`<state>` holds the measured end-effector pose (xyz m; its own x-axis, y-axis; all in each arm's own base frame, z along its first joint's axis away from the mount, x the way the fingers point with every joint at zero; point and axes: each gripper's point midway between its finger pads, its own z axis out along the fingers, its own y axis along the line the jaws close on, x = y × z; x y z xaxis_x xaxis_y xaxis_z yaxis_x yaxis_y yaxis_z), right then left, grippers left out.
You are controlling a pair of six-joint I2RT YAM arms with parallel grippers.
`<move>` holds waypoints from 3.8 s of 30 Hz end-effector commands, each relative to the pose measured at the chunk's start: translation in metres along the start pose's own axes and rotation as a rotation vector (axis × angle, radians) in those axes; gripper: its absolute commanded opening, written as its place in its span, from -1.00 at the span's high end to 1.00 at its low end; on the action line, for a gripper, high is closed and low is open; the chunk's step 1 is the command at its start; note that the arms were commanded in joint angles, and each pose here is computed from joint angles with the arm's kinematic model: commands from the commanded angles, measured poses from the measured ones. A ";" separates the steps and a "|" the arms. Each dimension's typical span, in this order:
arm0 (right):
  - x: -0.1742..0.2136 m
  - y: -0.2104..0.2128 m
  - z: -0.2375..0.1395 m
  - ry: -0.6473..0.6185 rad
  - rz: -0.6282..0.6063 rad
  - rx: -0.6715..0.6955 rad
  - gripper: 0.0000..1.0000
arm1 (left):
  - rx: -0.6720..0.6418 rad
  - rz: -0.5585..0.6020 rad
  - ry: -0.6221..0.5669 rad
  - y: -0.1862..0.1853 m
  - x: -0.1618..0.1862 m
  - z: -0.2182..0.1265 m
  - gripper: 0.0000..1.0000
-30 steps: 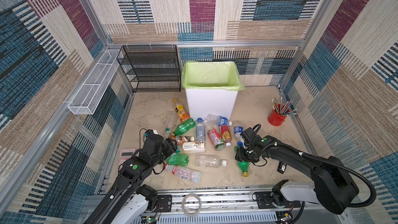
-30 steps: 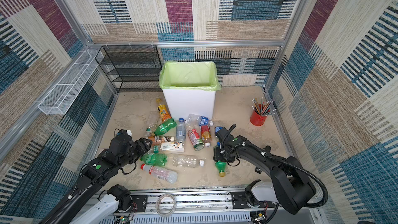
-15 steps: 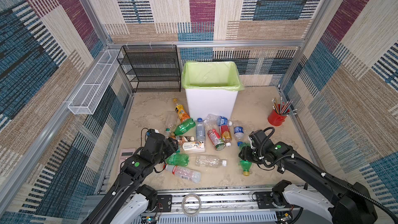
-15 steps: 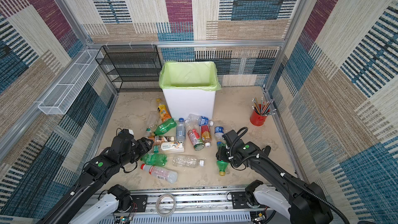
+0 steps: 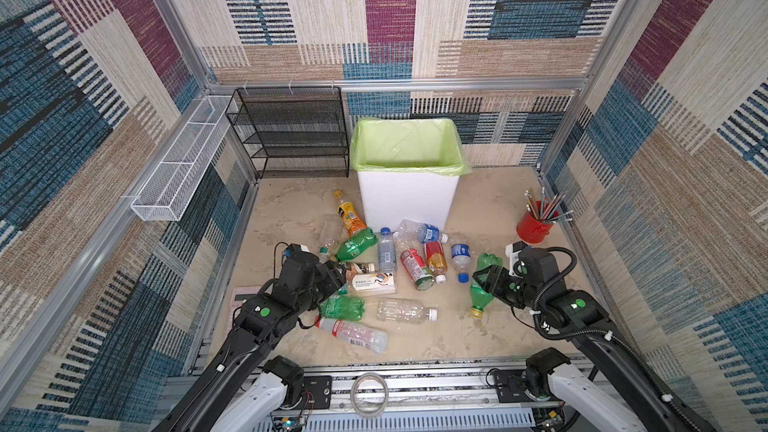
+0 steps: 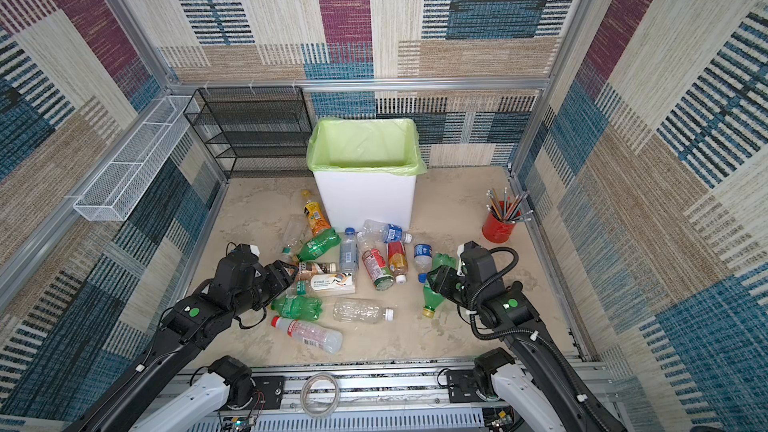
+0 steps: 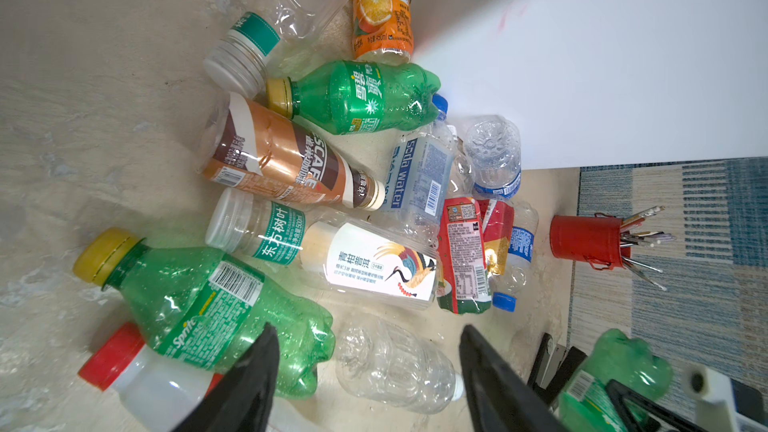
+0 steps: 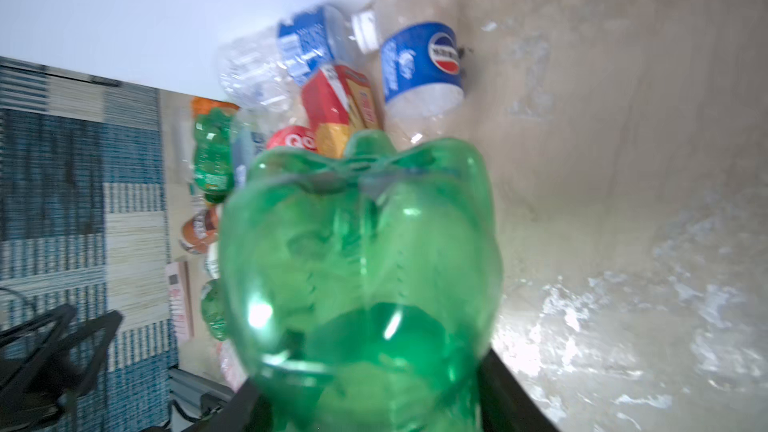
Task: Throw the plastic bottles in the bin
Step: 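Carry the green Sprite bottle with the right gripper over the bin and release, then lower the right gripper back toward the Pepsi-labelled clear bottle, then lower the left gripper onto the clear bottle beside the orange juice bottle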
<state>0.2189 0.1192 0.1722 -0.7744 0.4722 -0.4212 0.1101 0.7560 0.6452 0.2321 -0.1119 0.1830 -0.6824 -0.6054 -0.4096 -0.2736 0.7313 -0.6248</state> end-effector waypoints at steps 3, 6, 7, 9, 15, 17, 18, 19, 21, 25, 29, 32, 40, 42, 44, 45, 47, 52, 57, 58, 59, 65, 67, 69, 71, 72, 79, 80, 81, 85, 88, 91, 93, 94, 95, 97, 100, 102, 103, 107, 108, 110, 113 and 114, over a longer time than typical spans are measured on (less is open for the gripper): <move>-0.055 0.071 -0.042 -0.252 -0.042 -0.272 -0.13 | 0.023 0.015 -0.015 -0.011 -0.007 -0.005 -0.40; -0.084 0.106 -0.067 -0.360 -0.074 -0.375 -0.11 | 0.028 0.021 -0.017 -0.016 -0.010 -0.006 -0.40; -0.094 0.118 -0.074 -0.391 -0.088 -0.400 -0.11 | 0.031 0.023 -0.018 -0.018 -0.011 -0.007 -0.39; -0.114 0.140 -0.087 -0.447 -0.126 -0.434 -0.11 | 0.033 0.030 -0.019 -0.021 -0.013 -0.008 -0.39; -0.197 0.235 -0.121 -0.658 -0.342 -0.525 -0.12 | 0.049 0.031 -0.038 -0.029 -0.020 -0.012 -0.39; -0.232 0.271 -0.117 -0.704 -0.405 -0.531 -0.12 | 0.058 0.031 -0.048 -0.032 -0.022 -0.014 -0.39; -0.251 0.291 -0.109 -0.714 -0.439 -0.534 -0.20 | 0.058 0.032 -0.053 -0.032 -0.023 -0.014 -0.39; -0.269 0.309 -0.102 -0.719 -0.461 -0.535 -0.36 | 0.060 0.031 -0.056 -0.033 -0.024 -0.014 -0.39; -0.306 0.348 -0.100 -0.740 -0.501 -0.544 -0.63 | 0.068 0.036 -0.064 -0.036 -0.027 -0.015 -0.39; -0.342 0.394 -0.166 -0.911 -0.542 -0.613 -0.99 | 0.072 0.037 -0.069 -0.038 -0.028 -0.019 -0.39; -0.328 0.377 -0.220 -1.035 -0.550 -0.627 -1.00 | 0.070 0.028 -0.085 -0.033 -0.029 -0.022 -0.39; -0.325 0.362 -0.262 -1.124 -0.551 -0.586 -0.91 | 0.076 0.025 -0.102 -0.031 -0.030 -0.024 -0.39; -0.302 0.307 -0.238 -1.000 -0.527 -0.390 -0.86 | 0.060 0.035 -0.073 -0.029 -0.025 -0.012 -0.39; -0.290 0.282 -0.213 -0.937 -0.491 -0.350 -0.84 | 0.061 0.025 -0.062 -0.028 -0.023 -0.008 -0.39; -0.276 0.257 -0.186 -0.866 -0.454 -0.305 -0.82 | 0.061 0.019 -0.058 -0.026 -0.021 -0.006 -0.39; -0.268 0.242 -0.171 -0.827 -0.435 -0.284 -0.81 | 0.059 0.018 -0.057 -0.025 -0.021 -0.005 -0.39; -0.251 0.217 -0.146 -0.758 -0.403 -0.249 -0.79 | 0.052 0.020 -0.056 -0.023 -0.020 -0.005 -0.39; -0.193 0.145 -0.071 -0.526 -0.303 -0.164 -0.72 | 0.040 0.014 -0.050 -0.018 -0.018 -0.003 -0.39; -0.120 0.066 -0.009 -0.302 -0.148 -0.081 -0.63 | 0.035 -0.002 -0.036 -0.017 -0.019 -0.001 -0.39; -0.107 0.051 0.000 -0.264 -0.115 -0.060 -0.61 | 0.033 -0.002 -0.029 -0.017 -0.018 -0.001 -0.40; -0.094 0.039 0.008 -0.229 -0.092 -0.045 -0.61 | 0.029 0.001 -0.023 -0.016 -0.018 -0.001 -0.40; -0.035 -0.017 0.035 -0.057 0.054 0.050 -0.56 | 0.016 0.035 0.011 -0.010 -0.014 -0.009 -0.40; -0.024 -0.029 0.037 -0.025 0.088 0.086 -0.54 | 0.021 0.047 0.015 -0.009 -0.012 -0.011 -0.40; -0.018 -0.035 0.038 -0.009 0.101 0.107 -0.54 | 0.013 0.057 0.028 -0.006 -0.010 -0.011 -0.40; -0.017 -0.035 0.036 -0.008 0.104 0.107 -0.54 | 0.001 0.059 0.047 -0.002 -0.006 -0.011 -0.40; -0.017 -0.034 0.036 -0.007 0.103 0.105 -0.54 | -0.012 0.049 0.058 0.001 -0.004 -0.011 -0.40; -0.004 -0.026 0.039 0.054 0.063 0.039 -0.51 | -0.135 -0.154 0.047 0.032 0.003 -0.008 -0.36; -0.002 -0.025 0.039 0.070 0.048 0.028 -0.51 | -0.146 -0.197 0.045 0.035 0.005 -0.009 -0.35; 0.000 -0.023 0.039 0.078 0.025 0.017 -0.51 | -0.140 -0.227 0.041 0.036 0.006 -0.008 -0.33; 0.006 -0.029 0.041 0.083 -0.088 0.014 -0.52 | -0.228 -0.355 0.035 0.057 0.014 -0.010 -0.21; 0.008 -0.028 0.038 0.080 -0.132 0.000 -0.52 | -0.263 -0.448 0.041 0.065 0.020 -0.018 -0.16; 0.006 -0.020 0.035 0.062 -0.144 -0.039 -0.52 | -0.309 -0.515 0.020 0.074 0.022 -0.028 -0.15; 0.002 -0.017 0.034 0.049 -0.158 -0.048 -0.52 | -0.334 -0.551 -0.004 0.079 0.020 -0.033 -0.14; 0.002 -0.017 0.034 0.047 -0.164 -0.046 -0.52 | -0.344 -0.567 -0.009 0.081 0.020 -0.033 -0.14; 0.001 -0.018 0.035 0.046 -0.167 -0.044 -0.53 | -0.355 -0.581 -0.011 0.082 0.021 -0.032 -0.14; -0.001 -0.016 0.036 0.041 -0.166 -0.048 -0.53 | -0.357 -0.596 -0.010 0.082 0.020 -0.027 -0.14; -0.006 -0.015 0.036 0.018 -0.167 -0.046 -0.53 | -0.337 -0.615 -0.001 0.077 0.013 -0.016 -0.17; -0.011 -0.014 0.035 0.001 -0.167 -0.037 -0.53 | -0.299 -0.585 -0.013 0.069 -0.002 -0.009 -0.21; -0.012 -0.014 0.034 -0.004 -0.163 -0.034 -0.53 | -0.273 -0.544 -0.026 0.063 -0.013 -0.005 -0.23; -0.014 -0.014 0.035 -0.014 -0.152 -0.033 -0.53 | -0.206 -0.301 -0.090 0.029 -0.069 0.004 -0.33; -0.015 -0.014 0.035 -0.014 -0.148 -0.028 -0.53 | -0.185 -0.210 -0.099 0.015 -0.086 0.007 -0.34; -0.015 -0.016 0.036 -0.016 -0.139 -0.017 -0.53 | -0.184 -0.059 -0.101 -0.006 -0.111 0.013 -0.40; -0.019 -0.017 0.035 -0.030 -0.130 -0.006 -0.54 | -0.226 0.137 -0.072 -0.026 -0.139 0.028 -0.53; -0.020 -0.017 0.034 -0.033 -0.128 -0.001 -0.54 | -0.243 0.194 -0.051 -0.028 -0.144 0.037 -0.54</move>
<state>0.2458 0.1158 0.1394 -0.7893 0.3632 -0.4951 0.0021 0.8078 0.5894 0.3431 -0.0552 0.2289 -0.5923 -0.6910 -0.4144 -0.4854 0.7165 -0.5009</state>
